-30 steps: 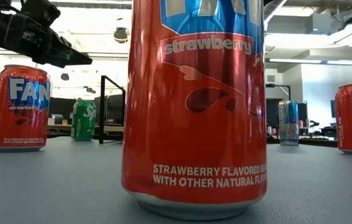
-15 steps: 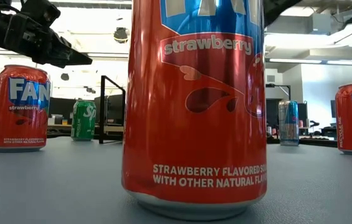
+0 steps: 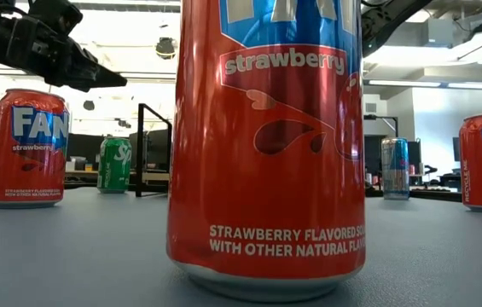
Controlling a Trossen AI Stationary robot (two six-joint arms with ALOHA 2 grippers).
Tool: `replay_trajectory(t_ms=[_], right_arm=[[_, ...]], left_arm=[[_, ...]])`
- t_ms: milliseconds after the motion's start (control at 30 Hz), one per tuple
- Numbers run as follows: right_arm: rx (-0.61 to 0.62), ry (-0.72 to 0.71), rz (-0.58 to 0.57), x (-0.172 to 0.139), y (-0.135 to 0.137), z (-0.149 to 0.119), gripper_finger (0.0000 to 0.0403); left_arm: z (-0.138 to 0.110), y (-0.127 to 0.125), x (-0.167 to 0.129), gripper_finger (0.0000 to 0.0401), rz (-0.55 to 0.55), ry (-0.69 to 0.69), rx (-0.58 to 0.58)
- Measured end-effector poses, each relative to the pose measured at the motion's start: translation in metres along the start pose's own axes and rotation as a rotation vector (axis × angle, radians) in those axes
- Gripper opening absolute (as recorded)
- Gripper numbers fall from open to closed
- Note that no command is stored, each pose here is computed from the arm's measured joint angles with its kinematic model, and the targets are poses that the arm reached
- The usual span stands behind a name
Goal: Place canned beverage on shelf
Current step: Put the middle blue soda can on the shelf
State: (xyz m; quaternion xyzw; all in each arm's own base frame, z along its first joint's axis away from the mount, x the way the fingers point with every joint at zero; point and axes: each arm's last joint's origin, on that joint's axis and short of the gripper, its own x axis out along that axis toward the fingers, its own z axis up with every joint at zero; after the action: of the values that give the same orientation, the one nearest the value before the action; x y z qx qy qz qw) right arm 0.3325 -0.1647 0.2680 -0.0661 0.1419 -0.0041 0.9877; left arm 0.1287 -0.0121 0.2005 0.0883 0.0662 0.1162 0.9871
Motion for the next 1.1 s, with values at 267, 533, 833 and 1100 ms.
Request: replay_trajectory(t_ms=[267, 533, 833, 1100], right_arm=[[0.042, 0.015, -0.048, 0.004, -0.01, -0.009, 0.0286], [0.057, 0.023, -0.036, 0.009, -0.009, -0.013, 0.0286], [0.069, 0.033, -0.036, 0.03, -0.013, -0.038, 0.0286], [0.081, 0.032, -0.035, 0.033, -0.014, -0.041, 0.0286]], left_arm=[[0.0, 0.0, 0.0, 0.0023, -0.002, 0.003, 0.005], [0.0, 0.0, 0.0, 0.0023, -0.001, 0.003, 0.005], [0.0, 0.0, 0.0, 0.0023, 0.0, 0.004, 0.005], [0.0, 0.0, 0.0, 0.0023, 0.002, 0.004, 0.005]])
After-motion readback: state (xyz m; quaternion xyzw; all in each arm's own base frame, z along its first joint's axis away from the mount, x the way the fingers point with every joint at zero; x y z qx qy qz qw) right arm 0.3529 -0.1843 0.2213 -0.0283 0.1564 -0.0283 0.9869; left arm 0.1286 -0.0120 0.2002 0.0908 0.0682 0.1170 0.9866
